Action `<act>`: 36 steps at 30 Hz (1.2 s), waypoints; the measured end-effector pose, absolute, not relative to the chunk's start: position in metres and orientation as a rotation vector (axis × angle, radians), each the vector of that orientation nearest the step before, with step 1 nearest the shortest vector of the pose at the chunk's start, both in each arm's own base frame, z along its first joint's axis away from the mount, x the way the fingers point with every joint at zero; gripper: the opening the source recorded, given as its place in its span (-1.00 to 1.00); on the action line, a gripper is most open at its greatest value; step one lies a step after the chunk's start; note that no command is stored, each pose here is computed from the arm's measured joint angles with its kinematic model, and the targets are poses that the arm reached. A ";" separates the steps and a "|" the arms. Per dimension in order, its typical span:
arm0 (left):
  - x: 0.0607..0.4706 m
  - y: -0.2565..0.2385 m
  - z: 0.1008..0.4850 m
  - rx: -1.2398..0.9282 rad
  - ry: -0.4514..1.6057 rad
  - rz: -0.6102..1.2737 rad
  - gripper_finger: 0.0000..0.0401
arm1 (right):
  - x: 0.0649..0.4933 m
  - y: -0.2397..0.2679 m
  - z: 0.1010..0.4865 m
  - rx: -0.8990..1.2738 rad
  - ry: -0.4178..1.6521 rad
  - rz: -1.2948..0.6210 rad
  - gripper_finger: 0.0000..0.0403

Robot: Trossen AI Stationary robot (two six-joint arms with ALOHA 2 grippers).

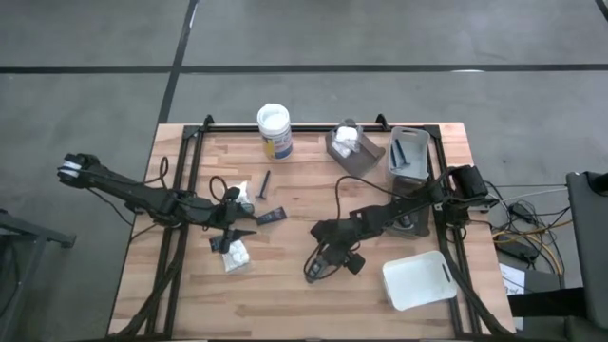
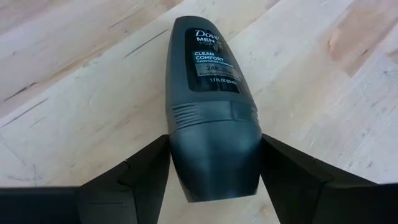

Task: Pick & Place Travel size toiletries
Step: Put the bottom gray deodorant into the bottom black bin

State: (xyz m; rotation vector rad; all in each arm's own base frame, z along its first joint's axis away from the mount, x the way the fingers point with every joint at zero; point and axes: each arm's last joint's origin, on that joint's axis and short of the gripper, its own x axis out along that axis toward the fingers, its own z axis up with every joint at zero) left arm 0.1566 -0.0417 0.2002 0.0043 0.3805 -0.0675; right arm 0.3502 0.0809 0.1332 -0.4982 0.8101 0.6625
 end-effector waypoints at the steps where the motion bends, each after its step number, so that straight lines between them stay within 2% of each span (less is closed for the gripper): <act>1: 0.157 -0.042 0.200 0.004 0.380 -0.068 -0.04 | 0.350 0.081 0.133 -0.497 0.811 0.662 0.12; 5: 0.157 -0.042 0.200 0.004 0.380 -0.068 -0.04 | 0.349 0.081 0.132 -0.477 0.820 0.656 0.11; 13: 0.157 -0.042 0.200 0.004 0.380 -0.067 -0.04 | 0.347 0.081 0.130 -0.456 0.845 0.669 -0.05; 22: 0.157 -0.042 0.200 0.004 0.380 -0.067 -0.04 | 0.340 0.080 0.133 -0.409 0.905 0.685 -0.04; 36: 0.157 -0.042 0.200 0.006 0.385 -0.067 -0.04 | 0.324 0.063 0.168 -0.313 0.930 0.634 -0.04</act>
